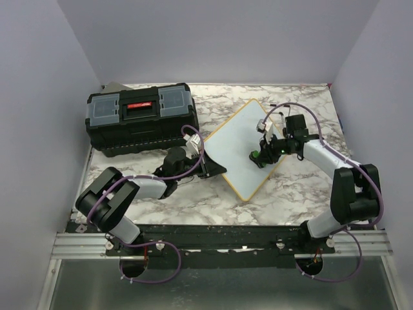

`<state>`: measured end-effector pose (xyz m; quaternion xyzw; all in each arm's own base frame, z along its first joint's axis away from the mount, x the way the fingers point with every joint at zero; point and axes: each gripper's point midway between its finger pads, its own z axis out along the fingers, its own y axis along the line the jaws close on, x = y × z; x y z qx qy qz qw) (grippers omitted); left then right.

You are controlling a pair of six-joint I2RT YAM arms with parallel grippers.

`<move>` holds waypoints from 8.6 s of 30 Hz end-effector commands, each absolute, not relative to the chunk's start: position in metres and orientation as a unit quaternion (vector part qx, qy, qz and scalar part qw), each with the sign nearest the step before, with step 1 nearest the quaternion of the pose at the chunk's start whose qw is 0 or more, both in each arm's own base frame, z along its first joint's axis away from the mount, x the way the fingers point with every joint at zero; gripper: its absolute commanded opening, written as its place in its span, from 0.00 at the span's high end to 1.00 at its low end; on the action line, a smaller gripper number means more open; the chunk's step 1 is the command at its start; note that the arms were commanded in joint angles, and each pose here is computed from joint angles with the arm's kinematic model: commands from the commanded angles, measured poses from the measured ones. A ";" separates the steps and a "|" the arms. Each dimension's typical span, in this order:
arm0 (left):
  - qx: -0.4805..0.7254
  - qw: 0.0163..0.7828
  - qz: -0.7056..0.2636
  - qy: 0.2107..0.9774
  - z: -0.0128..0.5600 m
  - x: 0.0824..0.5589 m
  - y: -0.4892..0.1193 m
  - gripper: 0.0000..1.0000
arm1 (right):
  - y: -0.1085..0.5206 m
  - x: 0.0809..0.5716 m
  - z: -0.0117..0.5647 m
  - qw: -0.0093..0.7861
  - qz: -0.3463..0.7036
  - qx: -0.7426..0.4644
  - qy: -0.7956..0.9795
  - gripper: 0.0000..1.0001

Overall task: Erase the whiteboard
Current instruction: Erase the whiteboard at the center of the board.

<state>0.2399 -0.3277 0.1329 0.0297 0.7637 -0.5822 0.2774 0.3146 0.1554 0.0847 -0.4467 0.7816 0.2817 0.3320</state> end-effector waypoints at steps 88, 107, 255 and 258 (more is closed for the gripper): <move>0.126 0.288 -0.649 0.692 0.175 0.205 -0.345 1.00 | 0.079 0.382 0.103 0.405 0.150 -0.303 0.849 0.99; 0.131 0.289 -0.650 0.691 0.176 0.204 -0.345 1.00 | 0.055 0.328 0.074 0.364 0.174 -0.330 0.853 0.99; 0.135 0.277 -0.662 0.684 0.170 0.201 -0.354 1.00 | 0.116 0.322 0.051 0.322 0.232 -0.425 0.813 0.99; 0.135 0.276 -0.661 0.685 0.168 0.199 -0.352 1.00 | 0.095 0.357 0.056 0.341 0.188 -0.373 0.842 0.99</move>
